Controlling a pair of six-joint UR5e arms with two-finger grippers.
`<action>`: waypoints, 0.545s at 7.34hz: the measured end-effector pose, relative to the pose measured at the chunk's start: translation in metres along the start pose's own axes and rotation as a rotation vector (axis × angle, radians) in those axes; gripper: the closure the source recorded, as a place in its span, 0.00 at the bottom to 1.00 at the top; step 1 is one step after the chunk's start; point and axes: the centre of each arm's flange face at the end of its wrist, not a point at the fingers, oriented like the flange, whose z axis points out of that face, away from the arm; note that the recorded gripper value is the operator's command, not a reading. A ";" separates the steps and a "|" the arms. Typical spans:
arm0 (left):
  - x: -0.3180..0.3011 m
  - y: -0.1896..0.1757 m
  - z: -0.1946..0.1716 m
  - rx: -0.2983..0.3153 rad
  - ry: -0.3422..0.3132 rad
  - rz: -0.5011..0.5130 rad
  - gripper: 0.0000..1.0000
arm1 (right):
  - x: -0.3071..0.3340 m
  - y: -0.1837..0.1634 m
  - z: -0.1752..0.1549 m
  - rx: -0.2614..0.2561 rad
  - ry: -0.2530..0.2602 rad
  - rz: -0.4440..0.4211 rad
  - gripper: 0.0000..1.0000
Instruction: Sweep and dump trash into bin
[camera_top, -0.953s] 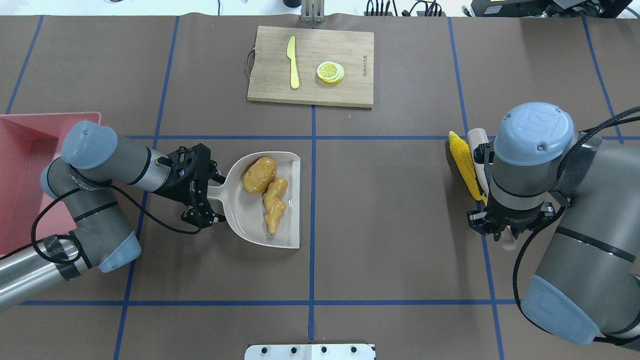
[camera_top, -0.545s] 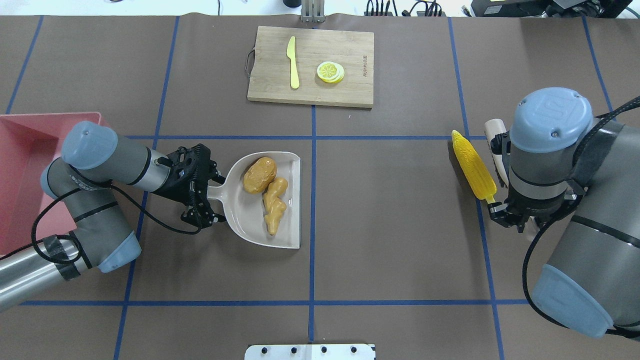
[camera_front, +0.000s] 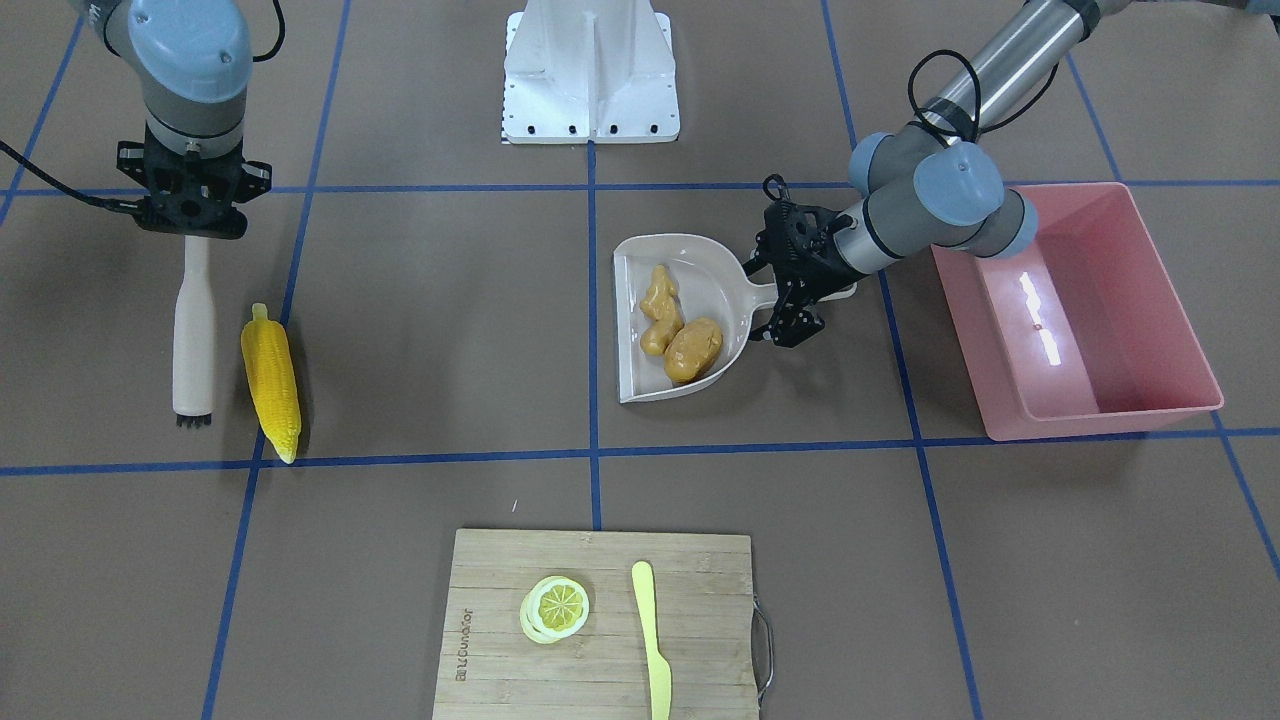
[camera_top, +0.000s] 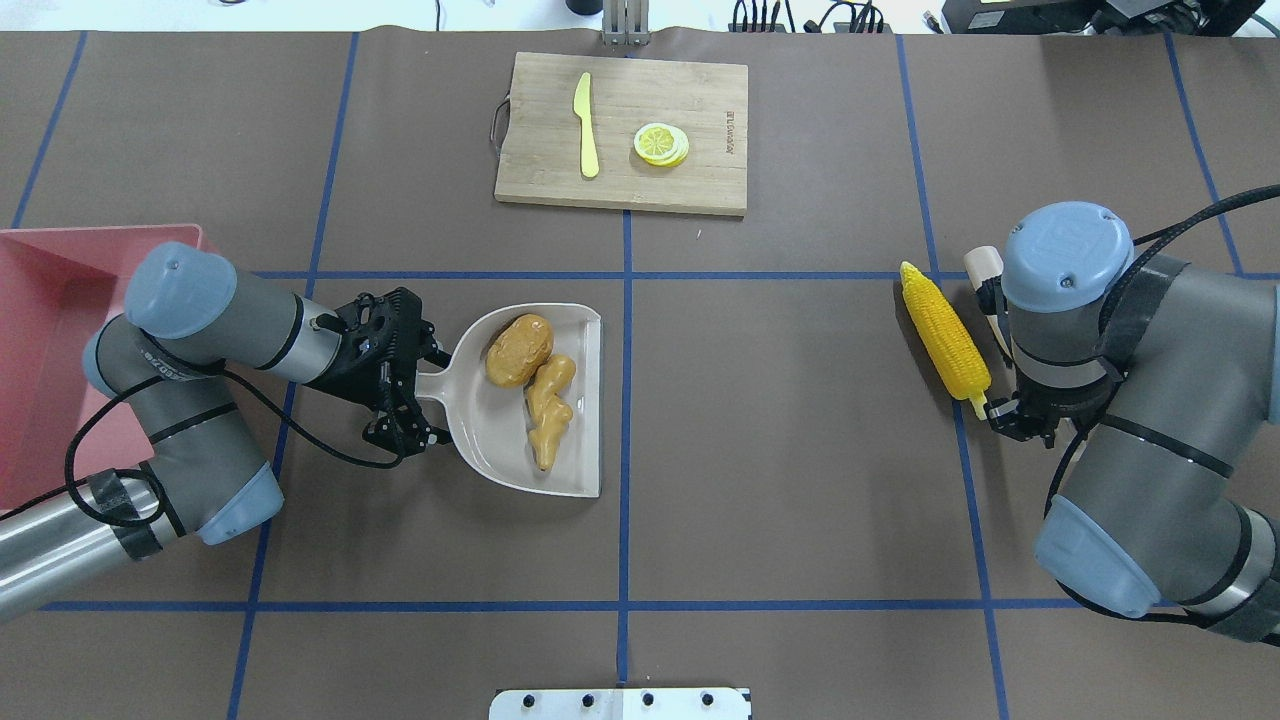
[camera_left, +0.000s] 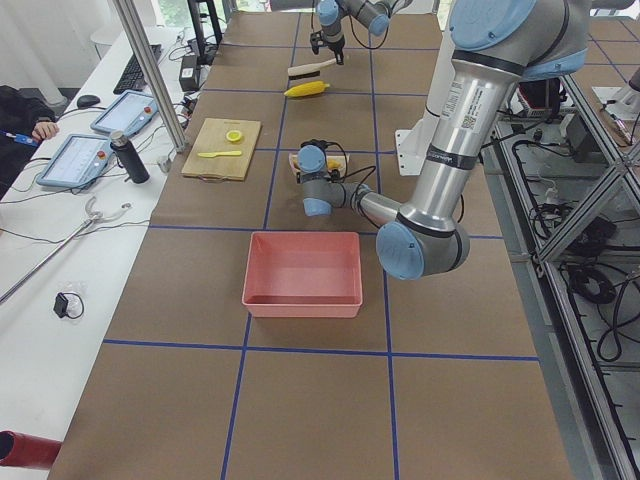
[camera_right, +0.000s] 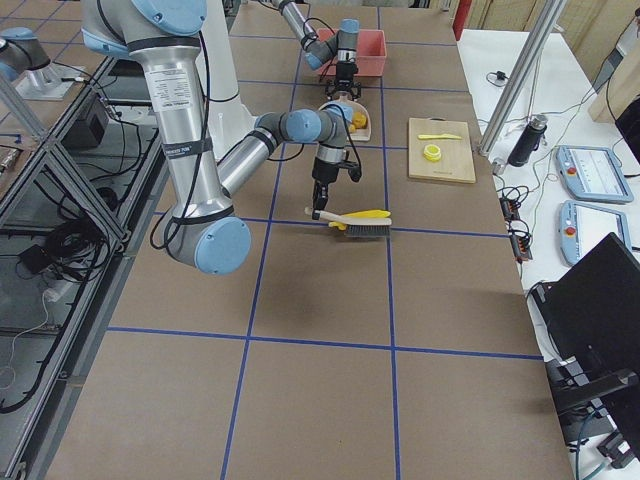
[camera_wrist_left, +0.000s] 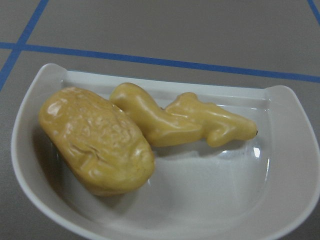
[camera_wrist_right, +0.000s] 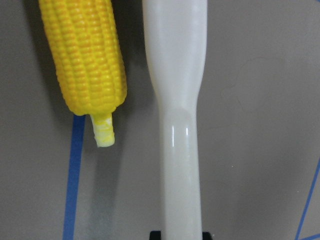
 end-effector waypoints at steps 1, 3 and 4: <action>0.000 0.000 0.000 0.001 0.000 0.001 0.02 | -0.005 -0.002 0.000 0.007 -0.019 0.005 1.00; 0.000 -0.001 0.000 0.001 0.000 0.000 0.02 | -0.032 -0.002 -0.034 0.025 -0.108 0.030 1.00; 0.000 -0.001 0.000 0.000 0.000 0.000 0.02 | -0.047 0.007 -0.047 0.023 -0.149 0.040 1.00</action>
